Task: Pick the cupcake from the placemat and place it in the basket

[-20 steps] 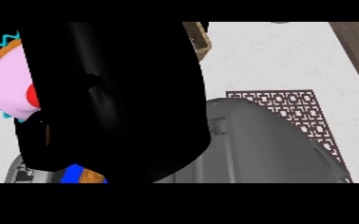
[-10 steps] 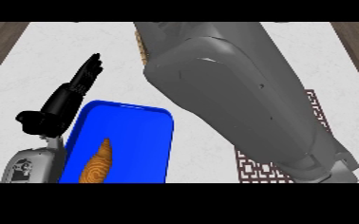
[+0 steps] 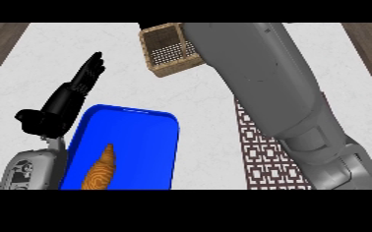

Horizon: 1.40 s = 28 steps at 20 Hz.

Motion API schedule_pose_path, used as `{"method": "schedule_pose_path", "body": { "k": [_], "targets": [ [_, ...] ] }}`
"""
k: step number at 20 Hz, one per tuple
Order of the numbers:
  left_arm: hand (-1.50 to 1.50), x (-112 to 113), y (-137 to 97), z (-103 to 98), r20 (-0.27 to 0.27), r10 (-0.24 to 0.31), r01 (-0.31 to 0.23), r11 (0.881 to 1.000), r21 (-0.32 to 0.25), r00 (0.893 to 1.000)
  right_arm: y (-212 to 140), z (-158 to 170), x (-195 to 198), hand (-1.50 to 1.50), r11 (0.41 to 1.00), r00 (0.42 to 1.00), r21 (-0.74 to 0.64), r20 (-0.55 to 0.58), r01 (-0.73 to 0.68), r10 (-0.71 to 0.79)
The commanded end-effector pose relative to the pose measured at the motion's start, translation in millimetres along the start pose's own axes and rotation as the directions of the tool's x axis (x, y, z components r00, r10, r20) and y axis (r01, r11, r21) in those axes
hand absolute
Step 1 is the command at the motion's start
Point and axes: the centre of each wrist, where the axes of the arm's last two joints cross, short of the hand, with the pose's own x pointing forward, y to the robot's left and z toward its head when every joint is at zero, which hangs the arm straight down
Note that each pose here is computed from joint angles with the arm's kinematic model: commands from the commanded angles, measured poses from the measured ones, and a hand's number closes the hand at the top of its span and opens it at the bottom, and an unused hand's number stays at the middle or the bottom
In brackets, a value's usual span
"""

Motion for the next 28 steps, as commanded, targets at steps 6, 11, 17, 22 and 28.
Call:
{"method": "schedule_pose_path", "body": {
  "k": [6, 11, 17, 22, 28],
  "targets": [
    [0.0, -3, -25, 8, 0.009, 0.009, -0.009, 1.0, -0.009, 1.0, 7, -16, -78, 1.5, 0.996, 0.997, -0.081, 0.054, -0.045, 0.05],
    [0.0, -4, -13, 11, -0.004, 0.0, 0.0, 1.0, -0.002, 1.0, 7, -23, -78, 1.5, 0.972, 0.999, -0.232, 0.036, 0.036, -0.028],
    [0.0, -8, -21, 6, 0.008, 0.012, -0.011, 1.0, -0.021, 1.0, 20, -35, -85, -1.5, 0.98, 0.998, -0.196, 0.059, 0.026, -0.015],
    [0.0, 9, -5, -1, 0.009, -0.011, 0.011, 1.0, -0.027, 1.0, -5, -45, -73, -1.5, 0.977, 0.99, -0.193, 0.125, 0.093, -0.07],
    [0.0, 14, -13, -10, 0.015, 0.006, -0.006, 1.0, -0.028, 1.0, -19, -51, -60, -1.5, 0.946, 0.966, -0.204, 0.118, 0.251, -0.23]
  ]
}}
